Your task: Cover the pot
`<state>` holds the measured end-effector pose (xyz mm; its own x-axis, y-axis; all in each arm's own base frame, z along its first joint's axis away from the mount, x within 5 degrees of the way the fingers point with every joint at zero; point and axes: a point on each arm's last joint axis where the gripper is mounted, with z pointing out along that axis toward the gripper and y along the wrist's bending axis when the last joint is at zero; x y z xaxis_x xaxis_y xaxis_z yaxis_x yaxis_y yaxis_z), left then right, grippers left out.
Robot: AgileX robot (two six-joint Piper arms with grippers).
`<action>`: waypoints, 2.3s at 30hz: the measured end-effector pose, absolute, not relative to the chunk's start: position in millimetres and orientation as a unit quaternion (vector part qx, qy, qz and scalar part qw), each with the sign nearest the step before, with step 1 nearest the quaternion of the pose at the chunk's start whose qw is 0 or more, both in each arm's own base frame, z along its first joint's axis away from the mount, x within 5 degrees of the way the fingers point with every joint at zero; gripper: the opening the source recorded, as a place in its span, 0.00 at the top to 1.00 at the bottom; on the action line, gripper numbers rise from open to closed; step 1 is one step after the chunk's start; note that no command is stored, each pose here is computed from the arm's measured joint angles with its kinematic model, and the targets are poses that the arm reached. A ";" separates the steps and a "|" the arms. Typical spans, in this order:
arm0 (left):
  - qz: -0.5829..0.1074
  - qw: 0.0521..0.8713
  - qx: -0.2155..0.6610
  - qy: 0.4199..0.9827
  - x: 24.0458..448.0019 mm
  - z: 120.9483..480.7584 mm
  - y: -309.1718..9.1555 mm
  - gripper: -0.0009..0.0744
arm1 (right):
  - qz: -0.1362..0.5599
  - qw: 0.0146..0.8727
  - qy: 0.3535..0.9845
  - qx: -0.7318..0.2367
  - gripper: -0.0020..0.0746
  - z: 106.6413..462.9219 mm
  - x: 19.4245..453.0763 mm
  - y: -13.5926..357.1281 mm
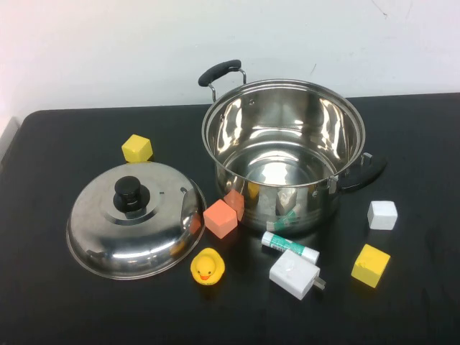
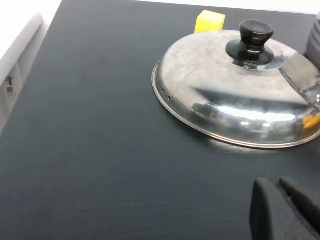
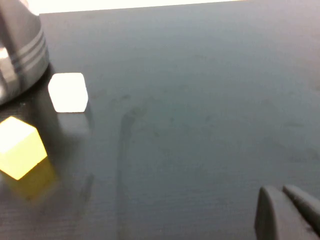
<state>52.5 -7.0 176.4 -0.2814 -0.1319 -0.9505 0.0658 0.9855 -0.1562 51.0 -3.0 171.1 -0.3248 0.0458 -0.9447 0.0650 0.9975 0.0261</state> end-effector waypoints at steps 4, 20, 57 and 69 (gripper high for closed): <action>-0.083 0.599 -0.022 0.796 52.5 176.4 -7.0 0.99 | -0.008 0.580 0.814 0.034 0.98 171.1 51.0 -3.0; -0.087 0.598 -0.027 0.796 52.5 176.4 -7.0 0.99 | -0.008 0.580 0.814 0.034 0.98 171.1 51.0 -3.0; -0.099 0.597 -0.043 0.795 52.5 176.4 -6.9 0.99 | -0.009 0.580 0.814 0.034 0.98 171.1 51.0 -3.0; -0.094 0.597 -0.036 0.796 52.5 176.4 -6.9 0.99 | -0.009 0.580 0.814 0.034 0.98 171.1 51.0 -3.0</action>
<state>52.5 -6.9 176.4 -0.2836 -0.1683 -0.9440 0.0552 0.9800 -0.1913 51.0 -3.0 171.1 -0.3248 0.0443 -0.9447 0.0651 0.9976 0.0243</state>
